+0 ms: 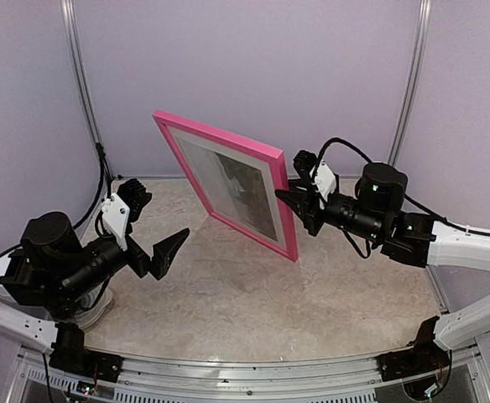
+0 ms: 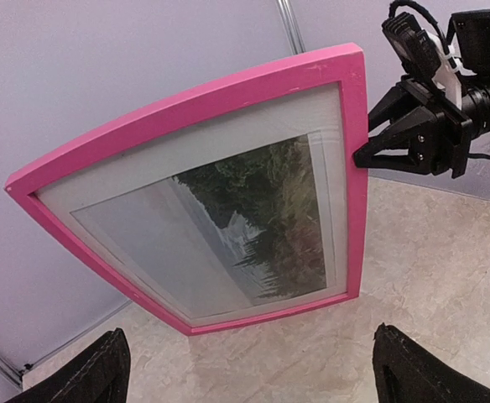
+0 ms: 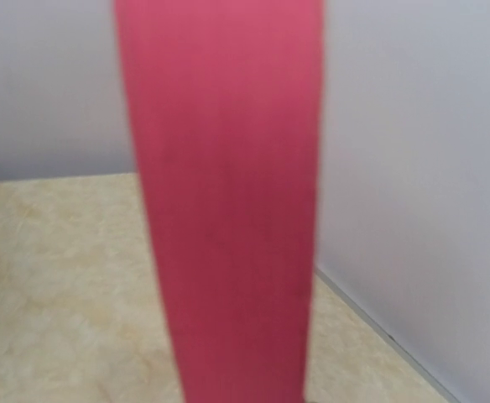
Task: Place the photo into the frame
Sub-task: Turn over the photo frame.
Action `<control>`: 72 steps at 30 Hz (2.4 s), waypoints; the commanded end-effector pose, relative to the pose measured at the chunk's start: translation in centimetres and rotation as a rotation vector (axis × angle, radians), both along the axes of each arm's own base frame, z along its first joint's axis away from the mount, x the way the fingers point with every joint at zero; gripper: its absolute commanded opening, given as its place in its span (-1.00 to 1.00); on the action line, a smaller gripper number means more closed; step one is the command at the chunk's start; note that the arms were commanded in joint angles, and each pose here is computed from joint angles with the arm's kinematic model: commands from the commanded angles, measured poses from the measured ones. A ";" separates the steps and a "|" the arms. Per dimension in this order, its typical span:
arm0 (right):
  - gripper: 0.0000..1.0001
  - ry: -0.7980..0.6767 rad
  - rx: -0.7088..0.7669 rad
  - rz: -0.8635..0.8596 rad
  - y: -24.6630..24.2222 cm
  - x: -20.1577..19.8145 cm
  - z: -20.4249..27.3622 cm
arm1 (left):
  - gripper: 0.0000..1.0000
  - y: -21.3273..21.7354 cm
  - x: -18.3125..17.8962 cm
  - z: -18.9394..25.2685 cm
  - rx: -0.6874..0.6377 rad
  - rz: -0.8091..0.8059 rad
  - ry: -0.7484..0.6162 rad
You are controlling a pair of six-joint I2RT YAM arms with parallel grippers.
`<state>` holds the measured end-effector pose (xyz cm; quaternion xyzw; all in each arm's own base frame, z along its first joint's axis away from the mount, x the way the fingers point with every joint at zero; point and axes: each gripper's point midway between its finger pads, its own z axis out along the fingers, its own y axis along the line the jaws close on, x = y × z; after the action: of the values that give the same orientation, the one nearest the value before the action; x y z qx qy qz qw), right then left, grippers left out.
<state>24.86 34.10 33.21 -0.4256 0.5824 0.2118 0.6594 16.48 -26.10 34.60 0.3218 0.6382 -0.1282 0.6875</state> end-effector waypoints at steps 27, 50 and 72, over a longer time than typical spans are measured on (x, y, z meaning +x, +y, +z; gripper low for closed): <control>-1.00 0.395 0.595 -0.514 -12.9 9.6 0.8 | 0.98 0.6 0.0 0.2 -0.060 0.016 0.009; -1.00 0.618 0.938 -0.642 -19.9 9.0 -6.8 | 0.98 0.1 0.1 -0.2 -0.047 0.011 0.008; -1.00 0.912 1.167 -0.697 -20.6 6.3 -17.5 | 0.98 -0.9 0.3 -2.4 -0.070 -0.007 0.044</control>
<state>31.58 12.61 17.34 0.3214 0.6777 0.4127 0.5168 16.61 -26.64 32.39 0.3106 0.6463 -0.1394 0.6830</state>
